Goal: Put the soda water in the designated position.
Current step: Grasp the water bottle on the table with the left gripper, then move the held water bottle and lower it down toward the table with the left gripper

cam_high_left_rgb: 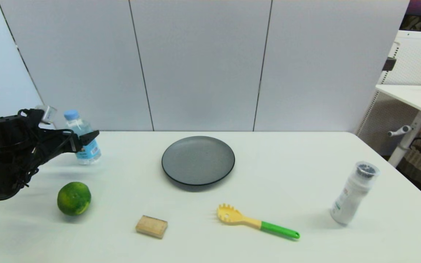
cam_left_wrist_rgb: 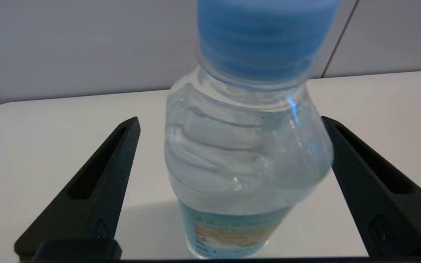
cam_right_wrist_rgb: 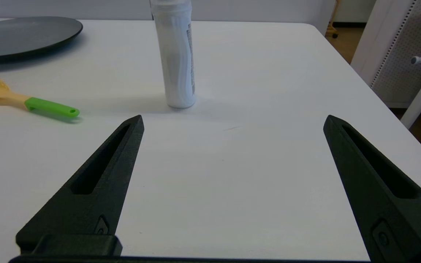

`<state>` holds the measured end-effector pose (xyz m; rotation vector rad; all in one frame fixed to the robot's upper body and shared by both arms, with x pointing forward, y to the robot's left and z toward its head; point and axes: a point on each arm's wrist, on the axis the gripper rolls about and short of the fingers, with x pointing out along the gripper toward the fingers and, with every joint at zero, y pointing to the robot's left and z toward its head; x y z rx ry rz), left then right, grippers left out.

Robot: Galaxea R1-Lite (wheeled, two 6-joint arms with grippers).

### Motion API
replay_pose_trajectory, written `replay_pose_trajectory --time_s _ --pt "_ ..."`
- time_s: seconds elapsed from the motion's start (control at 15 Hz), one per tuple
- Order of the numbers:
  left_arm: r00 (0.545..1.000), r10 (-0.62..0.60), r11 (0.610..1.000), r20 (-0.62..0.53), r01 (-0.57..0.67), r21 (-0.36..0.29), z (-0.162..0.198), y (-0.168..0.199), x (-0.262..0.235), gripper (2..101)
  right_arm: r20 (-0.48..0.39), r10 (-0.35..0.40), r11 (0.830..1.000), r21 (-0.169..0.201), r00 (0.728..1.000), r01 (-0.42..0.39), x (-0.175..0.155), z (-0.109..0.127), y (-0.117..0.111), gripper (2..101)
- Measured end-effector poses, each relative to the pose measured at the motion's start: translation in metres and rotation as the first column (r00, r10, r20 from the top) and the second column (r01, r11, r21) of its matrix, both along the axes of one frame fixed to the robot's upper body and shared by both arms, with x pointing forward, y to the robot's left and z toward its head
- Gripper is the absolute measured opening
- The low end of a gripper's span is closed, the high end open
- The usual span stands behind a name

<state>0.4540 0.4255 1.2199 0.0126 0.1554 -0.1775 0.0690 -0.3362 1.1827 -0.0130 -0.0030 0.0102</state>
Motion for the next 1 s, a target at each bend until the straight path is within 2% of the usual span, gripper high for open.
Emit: replay_pose_trajectory --time_s 0.2,0.27,0.47,0.6,0.8,1.0 --pt "1.0 0.001 1.0 0.012 -0.001 -0.001 0.0002 0.0017 0.0062 97.8 0.0 0.0 1.0 0.0 1.0 0.0 0.0 0.0 0.0 97.3" --pt "1.0 0.001 1.0 0.012 -0.001 -0.001 -0.0002 0.0019 0.0071 93.0 0.001 0.0 1.0 0.0 1.0 0.0 0.0 0.0002 0.0 97.3" --pt "1.0 0.0 1.0 0.009 0.0 -0.002 -0.0014 0.0021 0.0078 65.3 0.001 0.0 1.0 0.0 1.0 0.0 0.0 0.0002 0.0 97.3" --pt "1.0 0.0 1.0 0.013 0.0 0.0 -0.0009 0.0021 0.0083 54.9 0.0 0.0 1.0 0.0 1.0 0.0 0.0 0.0001 0.0 97.3" --pt "1.0 0.0 1.0 0.013 0.0 0.0 0.0001 0.0019 0.0075 47.9 0.0 0.0 1.0 0.0 1.0 0.0 0.0 0.0 0.0 97.3" --pt "1.0 0.0 1.0 0.029 0.0 0.004 0.008 0.0012 0.0053 47.9 0.0 0.0 1.0 0.0 1.0 0.0 0.0 0.0 0.0 97.3"
